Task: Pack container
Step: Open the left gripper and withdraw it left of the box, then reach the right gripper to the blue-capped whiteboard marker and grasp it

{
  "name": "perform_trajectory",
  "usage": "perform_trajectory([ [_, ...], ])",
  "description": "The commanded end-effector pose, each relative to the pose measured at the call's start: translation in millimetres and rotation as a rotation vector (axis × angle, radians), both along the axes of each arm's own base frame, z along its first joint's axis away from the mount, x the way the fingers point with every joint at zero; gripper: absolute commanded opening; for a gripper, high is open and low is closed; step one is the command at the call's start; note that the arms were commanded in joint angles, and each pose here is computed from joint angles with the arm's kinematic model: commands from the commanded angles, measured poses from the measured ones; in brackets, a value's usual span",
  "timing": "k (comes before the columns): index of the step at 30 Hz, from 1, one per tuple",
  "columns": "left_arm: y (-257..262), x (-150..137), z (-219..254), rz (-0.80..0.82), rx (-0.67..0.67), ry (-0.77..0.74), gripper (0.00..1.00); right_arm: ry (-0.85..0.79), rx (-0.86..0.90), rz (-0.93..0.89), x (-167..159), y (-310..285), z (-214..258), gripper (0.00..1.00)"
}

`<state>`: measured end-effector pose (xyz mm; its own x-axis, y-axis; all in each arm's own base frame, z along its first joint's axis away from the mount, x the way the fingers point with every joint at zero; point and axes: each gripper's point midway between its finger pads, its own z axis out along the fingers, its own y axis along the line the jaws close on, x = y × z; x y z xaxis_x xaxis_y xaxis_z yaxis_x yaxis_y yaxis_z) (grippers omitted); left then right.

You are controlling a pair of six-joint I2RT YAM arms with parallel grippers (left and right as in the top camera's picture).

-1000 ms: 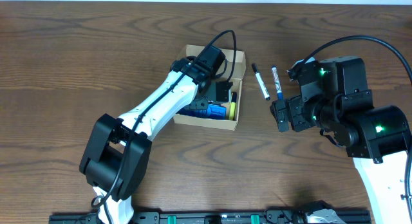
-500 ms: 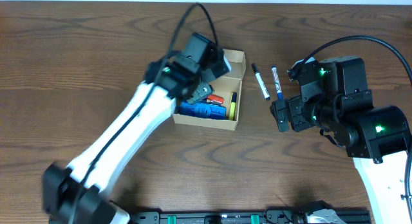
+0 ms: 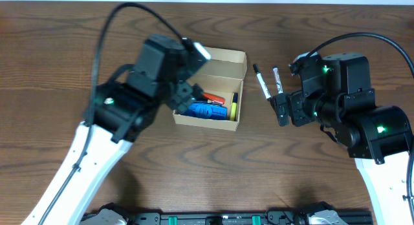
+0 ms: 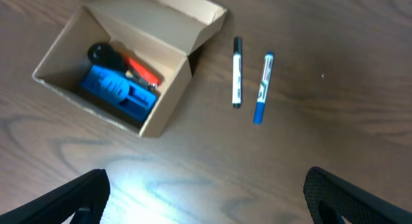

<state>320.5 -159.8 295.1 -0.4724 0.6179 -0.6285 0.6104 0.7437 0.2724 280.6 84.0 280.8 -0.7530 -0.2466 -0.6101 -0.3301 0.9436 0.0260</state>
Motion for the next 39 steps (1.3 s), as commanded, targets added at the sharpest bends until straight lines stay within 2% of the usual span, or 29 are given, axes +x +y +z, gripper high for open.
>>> perform_trajectory([
  [1,13.5,-11.6,13.8,0.038,-0.113,0.038,0.95,0.001,-0.019,-0.010,8.1,-1.2,-4.5,0.99],
  [8,56.1,-20.3,14.6,0.182,-0.169,0.094,0.95,0.090,-0.043,-0.153,51.4,-19.7,-43.0,0.96],
  [16,58.2,-22.9,10.9,0.188,-0.159,0.112,0.95,0.168,-0.106,-0.266,102.9,-57.2,-99.9,0.94],
  [20,58.2,-22.9,10.8,0.189,-0.159,0.113,0.95,0.169,-0.120,-0.258,128.5,-64.3,-125.0,0.86],
  [24,58.2,-22.9,10.8,0.188,-0.159,0.113,0.95,0.205,-0.155,-0.218,142.3,-64.1,-156.3,0.78],
  [30,58.2,-22.9,10.8,0.189,-0.159,0.113,0.95,0.293,-0.165,-0.209,152.6,-62.4,-210.1,0.74],
  [39,58.2,-22.9,10.8,0.189,-0.159,0.113,0.95,0.335,-0.168,-0.205,161.9,-61.3,-252.0,0.61],
])
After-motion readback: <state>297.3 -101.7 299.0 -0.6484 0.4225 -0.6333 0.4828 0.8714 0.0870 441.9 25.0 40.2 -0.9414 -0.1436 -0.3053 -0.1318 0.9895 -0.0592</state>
